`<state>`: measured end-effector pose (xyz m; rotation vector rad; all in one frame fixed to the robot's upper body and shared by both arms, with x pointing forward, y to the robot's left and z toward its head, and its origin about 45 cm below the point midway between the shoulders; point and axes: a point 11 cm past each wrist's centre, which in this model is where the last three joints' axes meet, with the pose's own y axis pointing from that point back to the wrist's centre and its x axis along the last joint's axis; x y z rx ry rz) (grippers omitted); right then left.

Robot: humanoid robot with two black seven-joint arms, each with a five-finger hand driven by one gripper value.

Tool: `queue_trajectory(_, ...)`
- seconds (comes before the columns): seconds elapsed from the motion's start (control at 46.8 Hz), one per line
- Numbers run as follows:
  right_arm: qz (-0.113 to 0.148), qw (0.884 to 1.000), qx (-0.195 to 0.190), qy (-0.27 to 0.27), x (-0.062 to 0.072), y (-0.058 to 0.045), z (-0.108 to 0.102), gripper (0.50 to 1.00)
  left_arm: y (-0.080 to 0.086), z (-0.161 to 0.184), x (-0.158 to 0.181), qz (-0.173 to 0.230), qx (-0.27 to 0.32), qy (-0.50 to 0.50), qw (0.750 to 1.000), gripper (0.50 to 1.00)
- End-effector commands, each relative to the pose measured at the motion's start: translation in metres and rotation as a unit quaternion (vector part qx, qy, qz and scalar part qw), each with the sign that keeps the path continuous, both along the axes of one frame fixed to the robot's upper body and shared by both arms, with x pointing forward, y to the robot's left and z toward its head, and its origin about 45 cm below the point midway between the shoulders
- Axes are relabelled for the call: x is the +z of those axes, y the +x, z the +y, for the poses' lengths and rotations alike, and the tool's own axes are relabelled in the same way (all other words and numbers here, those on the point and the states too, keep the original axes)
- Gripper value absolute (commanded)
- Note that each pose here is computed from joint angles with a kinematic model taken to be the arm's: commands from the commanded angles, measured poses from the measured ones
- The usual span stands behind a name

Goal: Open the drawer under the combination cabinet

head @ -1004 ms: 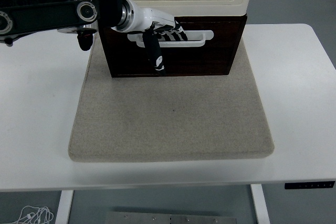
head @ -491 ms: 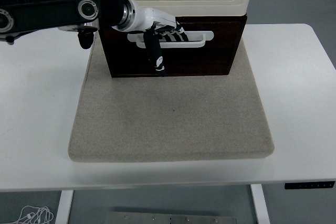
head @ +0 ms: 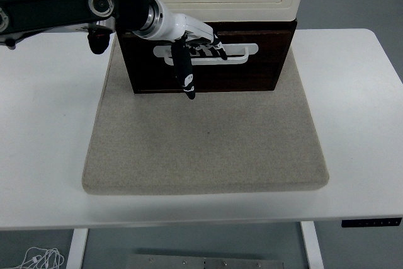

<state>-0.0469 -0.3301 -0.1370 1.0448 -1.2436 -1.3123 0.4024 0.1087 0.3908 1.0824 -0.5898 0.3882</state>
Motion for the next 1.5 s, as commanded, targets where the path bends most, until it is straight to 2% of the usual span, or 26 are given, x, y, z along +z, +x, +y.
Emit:
queue_trajectory(0.0,0.000,1.000,0.000,0.000,0.000,0.000,0.000,0.926,-0.001,0.000,0.001,0.002,-0.004,0.001,1.000,1.000)
queue_trajectory(1.239,-0.001,1.000,0.000,0.000,0.000,0.001,0.000,0.928,-0.022,-0.004,0.030,0.059,-0.074,-0.007,0.995,1.000)
queue_trajectory(1.474,0.000,1.000,0.000,0.000,0.000,0.000,0.000,0.928,-0.024,-0.004,0.041,0.056,-0.081,-0.017,0.995,1.000)
